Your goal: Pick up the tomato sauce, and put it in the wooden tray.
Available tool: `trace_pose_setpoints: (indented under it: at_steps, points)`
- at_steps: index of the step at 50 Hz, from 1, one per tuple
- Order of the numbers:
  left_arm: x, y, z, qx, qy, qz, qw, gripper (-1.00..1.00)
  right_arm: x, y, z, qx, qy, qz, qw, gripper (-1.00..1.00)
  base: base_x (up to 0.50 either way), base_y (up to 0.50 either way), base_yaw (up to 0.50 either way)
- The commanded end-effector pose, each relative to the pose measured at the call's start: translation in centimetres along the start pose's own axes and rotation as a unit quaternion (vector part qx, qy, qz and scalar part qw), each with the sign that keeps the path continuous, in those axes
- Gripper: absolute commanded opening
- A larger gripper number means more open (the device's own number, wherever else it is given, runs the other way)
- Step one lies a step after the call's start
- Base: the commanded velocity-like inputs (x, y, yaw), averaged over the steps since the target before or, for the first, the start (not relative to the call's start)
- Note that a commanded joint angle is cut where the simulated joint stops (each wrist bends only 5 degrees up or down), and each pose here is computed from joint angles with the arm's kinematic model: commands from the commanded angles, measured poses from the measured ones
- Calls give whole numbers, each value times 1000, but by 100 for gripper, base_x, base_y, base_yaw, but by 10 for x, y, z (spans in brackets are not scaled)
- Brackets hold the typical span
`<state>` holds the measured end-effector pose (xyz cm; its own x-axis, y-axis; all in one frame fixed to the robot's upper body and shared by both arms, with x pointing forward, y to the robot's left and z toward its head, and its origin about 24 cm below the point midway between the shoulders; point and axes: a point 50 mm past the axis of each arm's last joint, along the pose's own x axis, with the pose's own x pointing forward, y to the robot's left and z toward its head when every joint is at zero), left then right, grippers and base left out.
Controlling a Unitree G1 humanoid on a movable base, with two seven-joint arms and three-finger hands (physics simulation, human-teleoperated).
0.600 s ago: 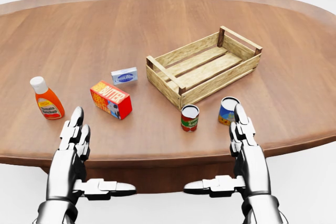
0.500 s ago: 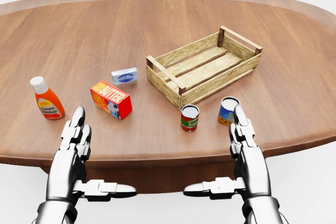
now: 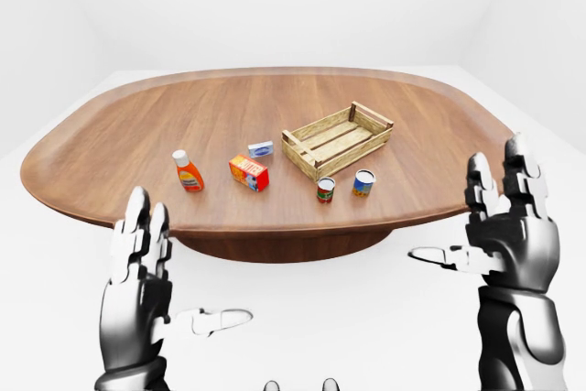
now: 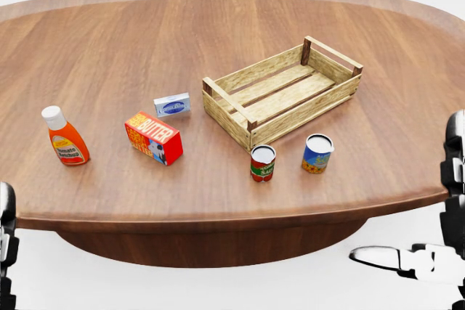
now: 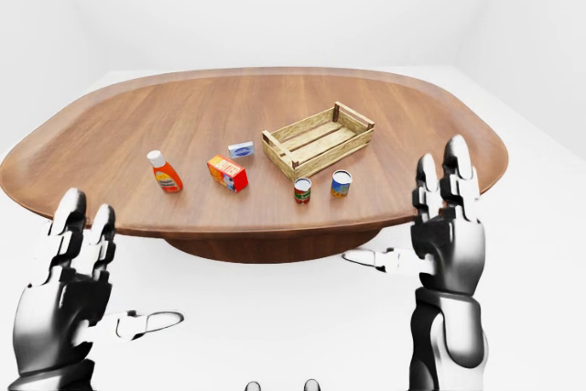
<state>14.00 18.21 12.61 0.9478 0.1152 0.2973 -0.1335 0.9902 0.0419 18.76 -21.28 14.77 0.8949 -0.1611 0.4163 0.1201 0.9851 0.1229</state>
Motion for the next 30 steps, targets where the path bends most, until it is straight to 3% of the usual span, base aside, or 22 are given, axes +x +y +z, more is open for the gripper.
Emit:
trace_pose_setpoints:
  at_steps: [1, 20, 30]
  points:
    - [-20, 7, 36, 21, -42, 8, 999, 100, -13, -5, 37, -12, -69, -2, 998, 100, 0, 0, 0]
    - [-17, 8, 33, 13, -39, 3, 999, 100, -17, 3, 28, -25, -41, 20, 999, 100, 0, 0, 0]
    - [-17, 9, 33, 12, -40, 2, 999, 100, -19, 3, 30, -20, -43, 33, 998, 100, 48, 0, 0]
